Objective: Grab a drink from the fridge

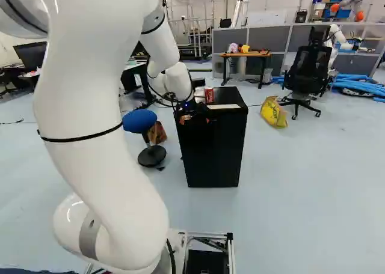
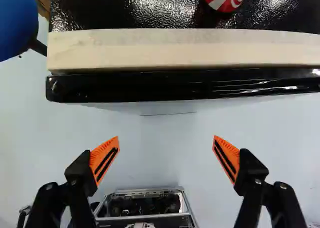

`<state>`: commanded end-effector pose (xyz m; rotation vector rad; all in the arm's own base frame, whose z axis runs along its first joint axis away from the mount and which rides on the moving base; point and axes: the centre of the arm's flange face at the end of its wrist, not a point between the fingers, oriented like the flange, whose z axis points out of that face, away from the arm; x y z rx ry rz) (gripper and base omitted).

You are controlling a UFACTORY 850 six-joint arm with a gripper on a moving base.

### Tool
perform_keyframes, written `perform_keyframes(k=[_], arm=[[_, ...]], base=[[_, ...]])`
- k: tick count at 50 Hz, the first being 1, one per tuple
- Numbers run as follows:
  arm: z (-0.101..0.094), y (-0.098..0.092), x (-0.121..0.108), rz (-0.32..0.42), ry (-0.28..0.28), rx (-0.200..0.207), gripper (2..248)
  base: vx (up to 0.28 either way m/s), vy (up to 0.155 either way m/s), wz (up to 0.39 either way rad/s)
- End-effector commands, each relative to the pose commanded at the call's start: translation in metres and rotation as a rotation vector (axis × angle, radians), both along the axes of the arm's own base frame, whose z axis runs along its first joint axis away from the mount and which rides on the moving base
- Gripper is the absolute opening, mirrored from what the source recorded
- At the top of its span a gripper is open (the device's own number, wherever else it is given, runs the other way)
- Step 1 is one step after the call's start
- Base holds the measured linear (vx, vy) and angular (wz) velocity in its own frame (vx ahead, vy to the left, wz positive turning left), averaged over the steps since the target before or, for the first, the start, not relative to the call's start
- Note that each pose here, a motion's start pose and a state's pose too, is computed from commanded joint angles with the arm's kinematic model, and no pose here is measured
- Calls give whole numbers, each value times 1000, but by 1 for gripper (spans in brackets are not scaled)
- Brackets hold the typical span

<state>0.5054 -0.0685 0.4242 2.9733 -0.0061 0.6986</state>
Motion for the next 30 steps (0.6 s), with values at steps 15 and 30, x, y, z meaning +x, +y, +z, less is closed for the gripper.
perform_keyframes(k=[15, 30], arm=[[6, 1, -20, 3, -109, -2, 247], [14, 0, -39, -17, -255, 7, 247]], base=[[0, 0, 0], [0, 0, 0]])
